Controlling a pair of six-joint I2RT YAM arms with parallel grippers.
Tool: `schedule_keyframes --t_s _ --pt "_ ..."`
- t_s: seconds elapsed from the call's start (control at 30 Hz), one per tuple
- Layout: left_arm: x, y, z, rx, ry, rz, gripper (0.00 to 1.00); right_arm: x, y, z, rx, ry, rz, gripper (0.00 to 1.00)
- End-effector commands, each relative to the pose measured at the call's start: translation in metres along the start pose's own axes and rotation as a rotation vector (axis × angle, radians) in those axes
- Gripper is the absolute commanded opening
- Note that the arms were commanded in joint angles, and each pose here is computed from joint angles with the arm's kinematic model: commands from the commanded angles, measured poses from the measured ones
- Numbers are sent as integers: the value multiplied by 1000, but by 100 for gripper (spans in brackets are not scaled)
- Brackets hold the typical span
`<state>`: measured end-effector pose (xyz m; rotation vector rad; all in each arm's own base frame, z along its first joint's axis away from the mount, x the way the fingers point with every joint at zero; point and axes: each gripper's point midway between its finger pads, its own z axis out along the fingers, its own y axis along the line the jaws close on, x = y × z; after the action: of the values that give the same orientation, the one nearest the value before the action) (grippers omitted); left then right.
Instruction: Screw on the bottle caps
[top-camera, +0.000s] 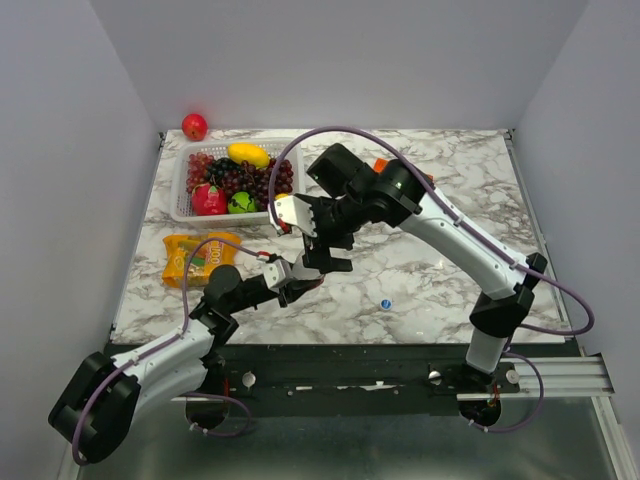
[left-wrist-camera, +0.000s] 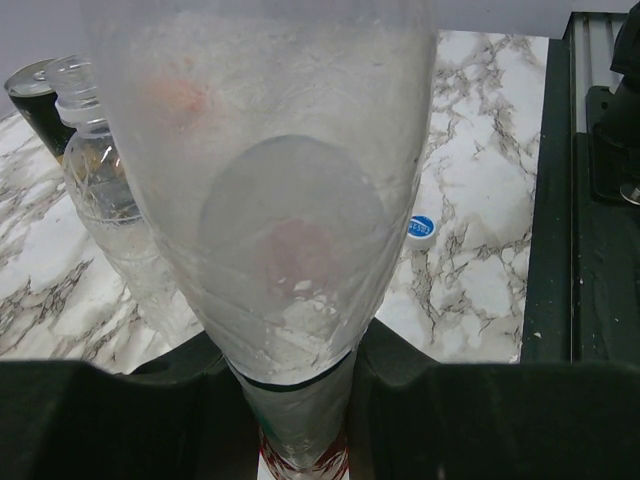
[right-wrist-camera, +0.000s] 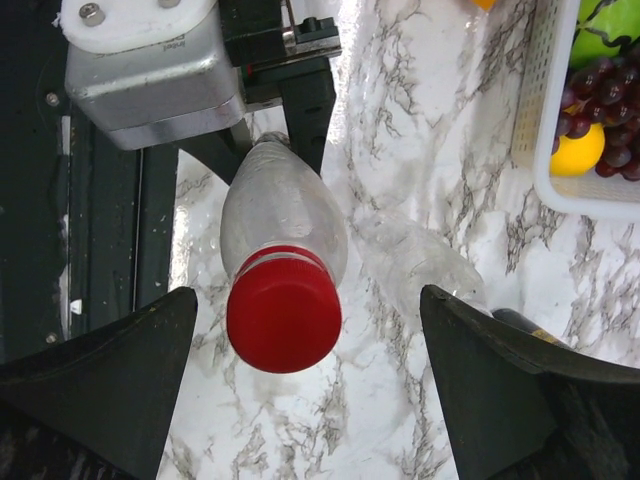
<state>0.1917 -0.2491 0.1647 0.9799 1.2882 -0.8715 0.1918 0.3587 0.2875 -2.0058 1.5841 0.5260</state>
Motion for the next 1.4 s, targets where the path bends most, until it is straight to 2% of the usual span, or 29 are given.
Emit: schedule_keyframes --t_s 0.0,0.2,0.4,0.83,1.37 --pt "-6 0 4 7 -8 -10 0 -2 14 -28 20 -27 5 100" --pt "-2 -5 5 42 19 -13 0 -13 22 -58 34 -97 37 100" --pt "0 -15 6 123 57 4 0 -19 22 -64 43 -154 52 99" --pt "-5 -15 2 163 113 107 0 -16 30 -48 -48 -165 7 84" --pt "-11 -12 2 141 98 118 0 -7 34 -38 -107 -106 12 66"
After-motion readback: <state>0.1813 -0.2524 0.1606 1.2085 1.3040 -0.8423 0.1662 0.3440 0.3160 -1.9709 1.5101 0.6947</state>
